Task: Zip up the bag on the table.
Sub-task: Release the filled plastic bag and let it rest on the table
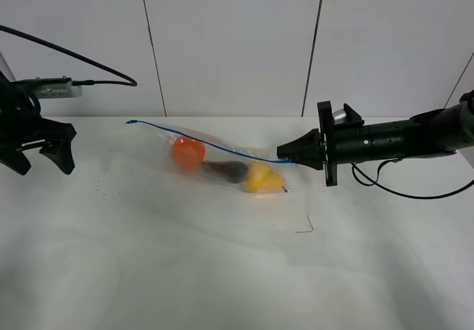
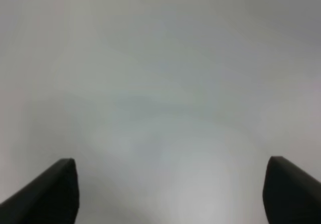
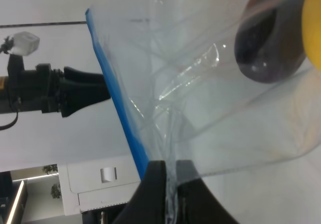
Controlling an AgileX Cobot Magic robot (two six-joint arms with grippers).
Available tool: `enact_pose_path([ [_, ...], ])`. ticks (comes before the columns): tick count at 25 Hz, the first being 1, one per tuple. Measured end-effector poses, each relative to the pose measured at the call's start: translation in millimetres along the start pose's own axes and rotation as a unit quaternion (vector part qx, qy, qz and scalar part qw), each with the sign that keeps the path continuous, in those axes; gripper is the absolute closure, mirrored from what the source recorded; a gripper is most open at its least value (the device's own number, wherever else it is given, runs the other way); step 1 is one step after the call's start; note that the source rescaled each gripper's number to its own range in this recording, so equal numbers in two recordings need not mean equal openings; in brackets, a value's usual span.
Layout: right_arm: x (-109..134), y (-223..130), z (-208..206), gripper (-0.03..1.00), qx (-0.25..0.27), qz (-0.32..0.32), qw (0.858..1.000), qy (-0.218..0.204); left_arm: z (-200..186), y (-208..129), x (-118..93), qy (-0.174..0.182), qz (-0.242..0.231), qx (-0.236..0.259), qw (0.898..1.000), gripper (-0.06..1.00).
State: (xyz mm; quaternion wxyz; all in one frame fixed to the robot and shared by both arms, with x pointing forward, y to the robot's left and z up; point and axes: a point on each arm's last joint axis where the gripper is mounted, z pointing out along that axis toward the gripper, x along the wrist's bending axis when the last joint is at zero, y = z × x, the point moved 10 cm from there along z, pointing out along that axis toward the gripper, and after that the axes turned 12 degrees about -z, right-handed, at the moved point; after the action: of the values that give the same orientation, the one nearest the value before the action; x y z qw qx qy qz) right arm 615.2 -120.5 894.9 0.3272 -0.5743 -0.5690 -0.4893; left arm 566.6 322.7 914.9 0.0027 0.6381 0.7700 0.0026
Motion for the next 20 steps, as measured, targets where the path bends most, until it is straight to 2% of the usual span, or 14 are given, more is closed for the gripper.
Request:
enact_pose_path([
  [3,0,0,0,0.96,0.000,0.000,1.000,0.000,-1,-15,3,0.009,-0.019,0.040,0.999,-0.06],
  [9,0,0,0,0.96,0.000,0.000,1.000,0.000,-4,-29,5,0.012,-0.036,0.045,0.998,-0.06],
  [15,-1,-1,0,0.96,0.003,-0.001,1.000,-0.002,-9,-95,14,0.014,-0.038,0.054,0.998,-0.06],
  [20,-1,-1,0,0.96,0.003,-0.001,1.000,-0.002,-10,-153,21,0.012,-0.039,0.041,0.998,-0.06],
])
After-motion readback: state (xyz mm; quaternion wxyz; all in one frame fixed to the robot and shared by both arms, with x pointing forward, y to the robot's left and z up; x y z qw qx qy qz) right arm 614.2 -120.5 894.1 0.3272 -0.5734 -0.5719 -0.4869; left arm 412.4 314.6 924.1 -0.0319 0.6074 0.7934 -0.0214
